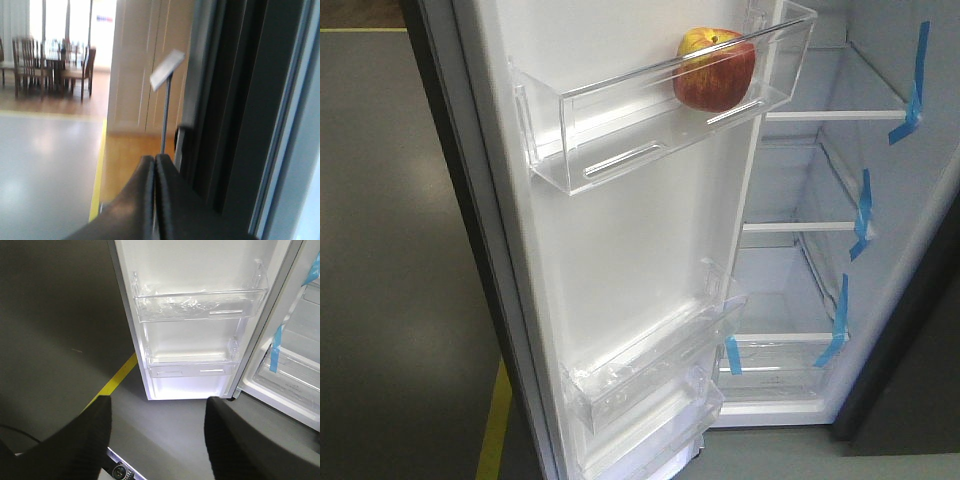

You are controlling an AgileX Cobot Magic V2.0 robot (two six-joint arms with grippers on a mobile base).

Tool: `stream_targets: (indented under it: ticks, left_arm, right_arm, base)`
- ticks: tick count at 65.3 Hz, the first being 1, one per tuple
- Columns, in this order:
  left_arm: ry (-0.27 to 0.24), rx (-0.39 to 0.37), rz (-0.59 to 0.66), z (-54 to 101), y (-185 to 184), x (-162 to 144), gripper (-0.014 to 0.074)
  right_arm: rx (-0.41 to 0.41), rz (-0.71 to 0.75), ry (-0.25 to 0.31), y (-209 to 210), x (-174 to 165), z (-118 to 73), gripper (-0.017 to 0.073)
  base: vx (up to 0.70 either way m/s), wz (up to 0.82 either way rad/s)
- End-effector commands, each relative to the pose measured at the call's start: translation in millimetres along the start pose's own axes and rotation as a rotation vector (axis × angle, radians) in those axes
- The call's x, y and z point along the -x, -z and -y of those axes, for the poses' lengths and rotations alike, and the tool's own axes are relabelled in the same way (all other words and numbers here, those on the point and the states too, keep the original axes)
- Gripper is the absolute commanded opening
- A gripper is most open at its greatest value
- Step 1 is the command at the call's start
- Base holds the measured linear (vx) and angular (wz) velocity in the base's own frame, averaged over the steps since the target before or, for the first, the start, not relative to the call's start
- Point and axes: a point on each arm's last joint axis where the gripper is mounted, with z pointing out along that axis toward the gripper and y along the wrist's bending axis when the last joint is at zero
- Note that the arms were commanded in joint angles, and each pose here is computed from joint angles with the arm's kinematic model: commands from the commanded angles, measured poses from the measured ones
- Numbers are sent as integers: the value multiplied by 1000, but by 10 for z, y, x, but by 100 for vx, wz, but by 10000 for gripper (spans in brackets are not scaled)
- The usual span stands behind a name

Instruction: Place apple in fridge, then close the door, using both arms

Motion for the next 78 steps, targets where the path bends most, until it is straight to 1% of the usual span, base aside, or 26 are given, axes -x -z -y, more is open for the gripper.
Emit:
stream_targets:
  ticks: [1,3,5,8,16,20,29,37,44,53,61,71,78]
  left_arm:
    - [-51,-3,-83,56,-223,237,-6]
    - [-70,-2,-126,63,-293,257,-6]
    - [-81,0,-182,66,-384,255,-6]
    - [-97,1,-235,77,-506,298,-6]
    - [-104,7,-349,82,-828,311,-6]
    - [-122,14,-384,77,-971,325,-6]
    - [-157,30,-501,54,-1317,282,-6]
    - [-175,40,-661,37,-1633,221,-6]
    - [-211,28,-782,26,-1907,152,-6]
    - [-239,15,-876,13,-2251,87,-6]
    - [-270,-3,-916,12,-2501,84,-6]
    - [-322,-49,-950,24,-2740,86,-6]
    - [-334,-111,-976,63,-2863,73,-6]
  right_arm:
    - [5,65,3,34,104,-8,396]
    - [5,65,3,34,104,-8,396]
    - [5,65,3,34,104,-8,396]
    - [5,65,5,34,104,-8,396]
    - [5,65,5,34,104,-8,396]
    - [5,65,5,34,104,-8,396]
    - [5,65,5,34,104,-8,396]
    - [5,65,5,34,104,-8,396]
    - [5,65,5,34,104,-8,396]
    - [5,65,5,34,104,-8,396]
    - [5,65,5,34,104,-8,396]
    - [5,65,5,34,104,-8,396]
    - [5,65,5,34,104,-8,396]
  base:
    - [0,0]
    - [0,0]
    - [0,0]
    - [0,0]
    - [0,0]
    - [0,0]
    - [0,0]
    - [0,0]
    - [0,0]
    - [0,0]
    - [0,0]
    - [0,0]
    - [0,0]
